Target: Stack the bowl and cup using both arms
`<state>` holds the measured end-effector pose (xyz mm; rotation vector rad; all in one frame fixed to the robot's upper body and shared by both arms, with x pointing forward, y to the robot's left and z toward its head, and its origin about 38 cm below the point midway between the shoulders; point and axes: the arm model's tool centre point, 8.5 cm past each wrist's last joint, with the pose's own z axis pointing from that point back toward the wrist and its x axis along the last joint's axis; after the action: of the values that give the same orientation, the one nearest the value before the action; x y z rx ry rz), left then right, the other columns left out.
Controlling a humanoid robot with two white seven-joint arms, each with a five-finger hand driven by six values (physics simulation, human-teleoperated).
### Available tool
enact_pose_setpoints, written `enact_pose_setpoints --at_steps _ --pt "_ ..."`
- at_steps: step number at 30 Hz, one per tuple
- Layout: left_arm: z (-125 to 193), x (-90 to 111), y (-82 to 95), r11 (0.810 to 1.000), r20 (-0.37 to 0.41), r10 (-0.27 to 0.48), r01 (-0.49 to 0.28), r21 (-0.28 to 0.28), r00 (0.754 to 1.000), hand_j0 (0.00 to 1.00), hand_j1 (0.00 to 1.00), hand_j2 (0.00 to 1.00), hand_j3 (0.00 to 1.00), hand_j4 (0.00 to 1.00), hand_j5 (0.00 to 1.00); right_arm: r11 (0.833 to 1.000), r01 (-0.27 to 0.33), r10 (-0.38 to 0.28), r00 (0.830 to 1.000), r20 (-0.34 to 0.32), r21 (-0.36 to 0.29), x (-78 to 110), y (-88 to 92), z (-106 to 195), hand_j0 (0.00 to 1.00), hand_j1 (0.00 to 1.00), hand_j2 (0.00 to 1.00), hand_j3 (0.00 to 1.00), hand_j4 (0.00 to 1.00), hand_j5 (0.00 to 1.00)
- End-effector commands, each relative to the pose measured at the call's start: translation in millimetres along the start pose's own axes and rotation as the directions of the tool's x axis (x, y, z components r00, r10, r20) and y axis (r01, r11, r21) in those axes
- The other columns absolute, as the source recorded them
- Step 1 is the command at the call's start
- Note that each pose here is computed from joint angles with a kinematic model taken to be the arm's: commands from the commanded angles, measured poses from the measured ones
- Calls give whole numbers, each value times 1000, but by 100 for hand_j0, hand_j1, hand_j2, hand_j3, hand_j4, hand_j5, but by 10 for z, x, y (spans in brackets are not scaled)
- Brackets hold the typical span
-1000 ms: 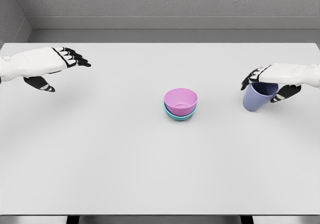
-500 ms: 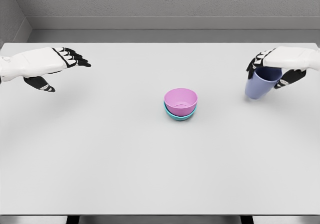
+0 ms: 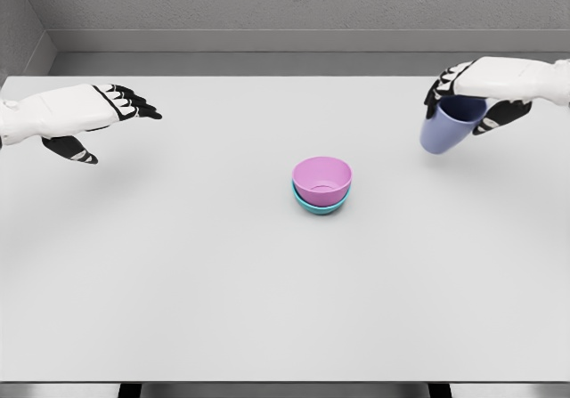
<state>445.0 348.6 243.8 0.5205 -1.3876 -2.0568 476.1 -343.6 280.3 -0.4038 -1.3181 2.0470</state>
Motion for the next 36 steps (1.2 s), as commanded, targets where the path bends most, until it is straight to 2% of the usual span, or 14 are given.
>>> enact_pose_setpoints --at_steps 1,11,13,15,24,29,31,36 --pt "4 -1 5 1000 0 4 -4 3 1000 100 100 100 100 100 100 1000 1 -1 1000 18 -9 47 -26 -64 59 59 59 59 59 59" --pt "4 -1 5 1000 0 4 -4 3 1000 100 100 100 100 100 100 999 -30 33 997 72 -44 207 -222 -251 59 59 59 59 59 59" --pt "10 -4 5 1000 -2 4 -4 3 1000 100 100 100 100 100 100 997 -59 64 993 100 -56 319 -299 -277 59 59 59 59 59 59" --pt "4 -1 7 1000 0 4 -4 5 1000 100 100 100 100 100 100 996 -62 69 990 120 -61 381 -316 -347 59 59 59 59 59 59" --pt "10 -4 5 1000 -2 4 -4 3 1000 100 100 100 100 100 100 991 -102 116 980 164 -91 559 -488 -432 59 59 59 59 59 59" --pt "11 -8 3 1000 -3 5 -5 2 1000 100 100 100 100 100 100 978 -171 195 950 243 -118 911 -592 -473 60 60 60 60 60 60" --pt "10 -4 5 1000 -2 4 -4 3 1000 100 100 100 100 100 100 970 -198 231 929 289 -138 1108 -640 -533 60 60 60 60 60 60" --pt "10 -4 5 1000 -2 4 -4 3 1000 100 100 100 100 100 100 968 -210 244 912 329 -137 1256 -617 -635 60 60 60 60 60 60"
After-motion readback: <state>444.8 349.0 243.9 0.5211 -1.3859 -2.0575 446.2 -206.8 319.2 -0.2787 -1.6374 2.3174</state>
